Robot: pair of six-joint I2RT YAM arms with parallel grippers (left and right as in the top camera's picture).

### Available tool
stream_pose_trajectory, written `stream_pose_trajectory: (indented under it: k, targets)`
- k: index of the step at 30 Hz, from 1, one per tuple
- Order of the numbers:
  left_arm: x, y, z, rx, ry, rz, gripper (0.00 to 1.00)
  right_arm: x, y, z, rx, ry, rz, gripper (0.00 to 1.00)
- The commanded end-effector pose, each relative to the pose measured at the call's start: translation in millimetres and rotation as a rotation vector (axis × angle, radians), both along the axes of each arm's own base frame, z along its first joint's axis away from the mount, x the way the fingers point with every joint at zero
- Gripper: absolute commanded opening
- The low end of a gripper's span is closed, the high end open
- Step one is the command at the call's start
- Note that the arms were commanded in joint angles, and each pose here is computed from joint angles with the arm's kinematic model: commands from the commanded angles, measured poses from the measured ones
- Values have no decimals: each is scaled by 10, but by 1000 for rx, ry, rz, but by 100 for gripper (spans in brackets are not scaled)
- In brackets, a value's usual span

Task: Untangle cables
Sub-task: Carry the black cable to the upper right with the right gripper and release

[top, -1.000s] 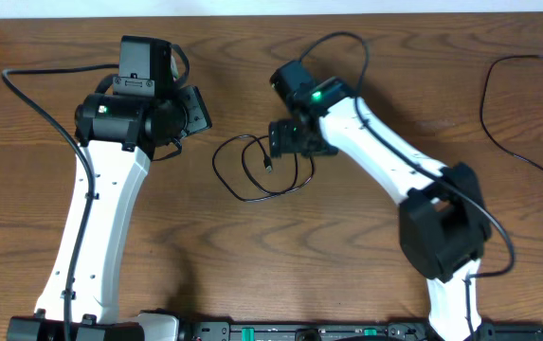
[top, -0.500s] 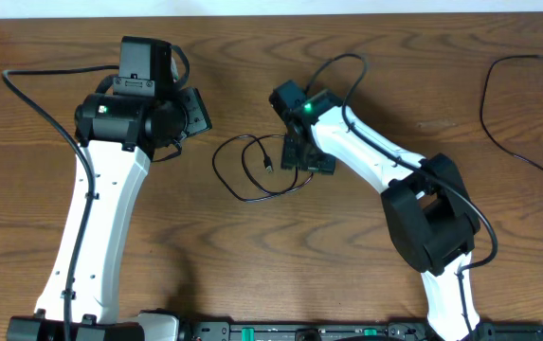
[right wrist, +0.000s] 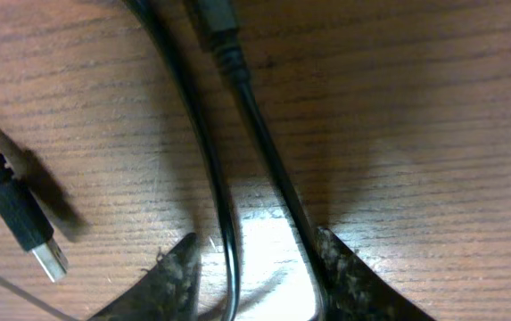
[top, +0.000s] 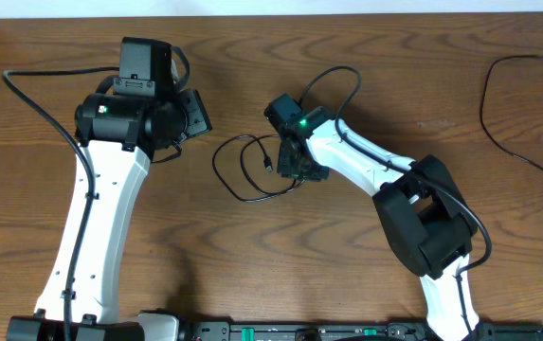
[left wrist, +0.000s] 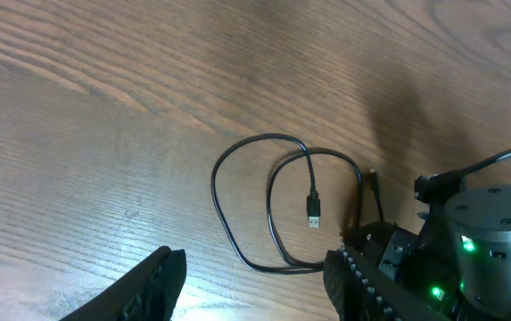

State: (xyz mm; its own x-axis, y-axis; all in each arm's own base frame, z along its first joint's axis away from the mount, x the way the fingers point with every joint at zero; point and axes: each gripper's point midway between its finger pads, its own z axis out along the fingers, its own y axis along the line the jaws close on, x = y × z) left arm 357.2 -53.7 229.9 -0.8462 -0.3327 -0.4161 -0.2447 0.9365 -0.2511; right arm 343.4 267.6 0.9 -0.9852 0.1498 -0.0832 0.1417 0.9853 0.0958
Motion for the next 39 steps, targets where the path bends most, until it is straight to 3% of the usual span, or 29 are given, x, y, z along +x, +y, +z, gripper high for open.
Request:
stream_pose_trajectory:
  k: [1, 4, 5, 13, 15, 20, 28, 35, 39]
  targets:
    - [1, 15, -10, 11, 2, -11, 55, -213, -17, -184, -41, 47, 25, 31]
    - [1, 15, -10, 11, 2, -11, 55, -268, -40, -224, -55, 56, 31, 5]
    - [1, 15, -10, 11, 2, -11, 55, -277, -47, -231, -57, 59, 31, 1]
    - [-1, 15, -13, 11, 4, -11, 55, -68, -41, -7, 6, 15, 245, 1]
    - [0, 15, -12, 11, 3, -11, 55, 59, -26, 220, 63, -15, 300, 1]
    - [0, 15, -12, 11, 3, -11, 55, 440, 60, 1319, 372, -193, 518, 1]
    - [0, 15, -12, 11, 3, -11, 55, 1201, -929, 2605, 419, -518, 322, 1]
    - [0, 15, -12, 11, 3, -11, 56, 1982, -2353, 3292, 220, -870, -25, 1]
    - [0, 15, -12, 11, 3, -11, 56, 2167, -3154, 3552, 98, -1016, -221, 1]
